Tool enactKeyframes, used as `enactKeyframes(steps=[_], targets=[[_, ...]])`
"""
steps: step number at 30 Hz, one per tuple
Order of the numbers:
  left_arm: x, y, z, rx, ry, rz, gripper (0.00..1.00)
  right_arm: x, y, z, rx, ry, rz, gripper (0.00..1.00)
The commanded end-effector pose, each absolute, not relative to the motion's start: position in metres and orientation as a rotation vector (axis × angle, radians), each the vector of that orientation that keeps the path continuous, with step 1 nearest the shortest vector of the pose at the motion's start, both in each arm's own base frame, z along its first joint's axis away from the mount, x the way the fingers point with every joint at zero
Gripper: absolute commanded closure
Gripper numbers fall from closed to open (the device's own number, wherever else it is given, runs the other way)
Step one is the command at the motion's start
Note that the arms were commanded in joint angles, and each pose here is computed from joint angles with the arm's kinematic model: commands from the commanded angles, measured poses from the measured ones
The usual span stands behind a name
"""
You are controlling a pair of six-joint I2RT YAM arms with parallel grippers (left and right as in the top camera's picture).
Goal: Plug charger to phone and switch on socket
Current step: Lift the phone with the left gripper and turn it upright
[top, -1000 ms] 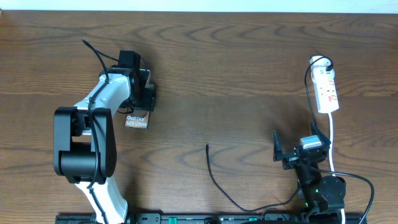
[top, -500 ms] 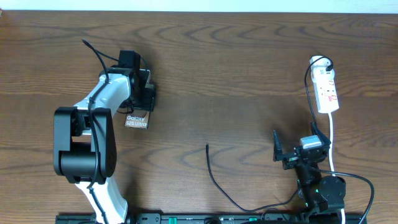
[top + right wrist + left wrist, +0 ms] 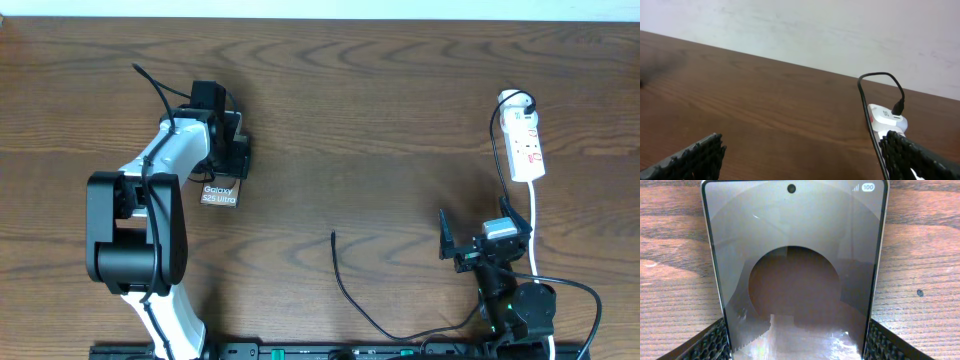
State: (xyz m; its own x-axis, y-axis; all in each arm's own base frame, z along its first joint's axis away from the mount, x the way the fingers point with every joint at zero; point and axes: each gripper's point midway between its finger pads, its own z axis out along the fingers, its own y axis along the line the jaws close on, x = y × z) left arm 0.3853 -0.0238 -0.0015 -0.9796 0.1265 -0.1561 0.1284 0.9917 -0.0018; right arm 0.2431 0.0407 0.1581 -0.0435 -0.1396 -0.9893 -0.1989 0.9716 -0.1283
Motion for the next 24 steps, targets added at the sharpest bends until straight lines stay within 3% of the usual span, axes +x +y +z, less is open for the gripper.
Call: enactKeyframes(steps=[1,8,14,21,24], targets=[[0.396,-0.022,0.011,0.201,2.94,-0.002,0.93,0.243,0.041,0.158,-0.254,1.622,0.055,0.01],[0.416,-0.023,0.096,0.186,2.718,0.002,0.93,0.243,0.041,0.158,-0.254,1.621,0.055,0.01],[0.409,-0.024,0.154,0.175,2.587,-0.007,0.93,0.243,0.041,0.158,-0.254,1.622,0.055,0.01],[0.396,-0.026,0.192,-0.059,2.514,-0.105,0.92,0.243,0.041,0.158,-0.254,1.622,0.055,0.01],[0.39,-0.047,0.203,-0.161,2.5,-0.322,0.93,0.243,0.041,0.158,-0.254,1.622,0.055,0.01]])
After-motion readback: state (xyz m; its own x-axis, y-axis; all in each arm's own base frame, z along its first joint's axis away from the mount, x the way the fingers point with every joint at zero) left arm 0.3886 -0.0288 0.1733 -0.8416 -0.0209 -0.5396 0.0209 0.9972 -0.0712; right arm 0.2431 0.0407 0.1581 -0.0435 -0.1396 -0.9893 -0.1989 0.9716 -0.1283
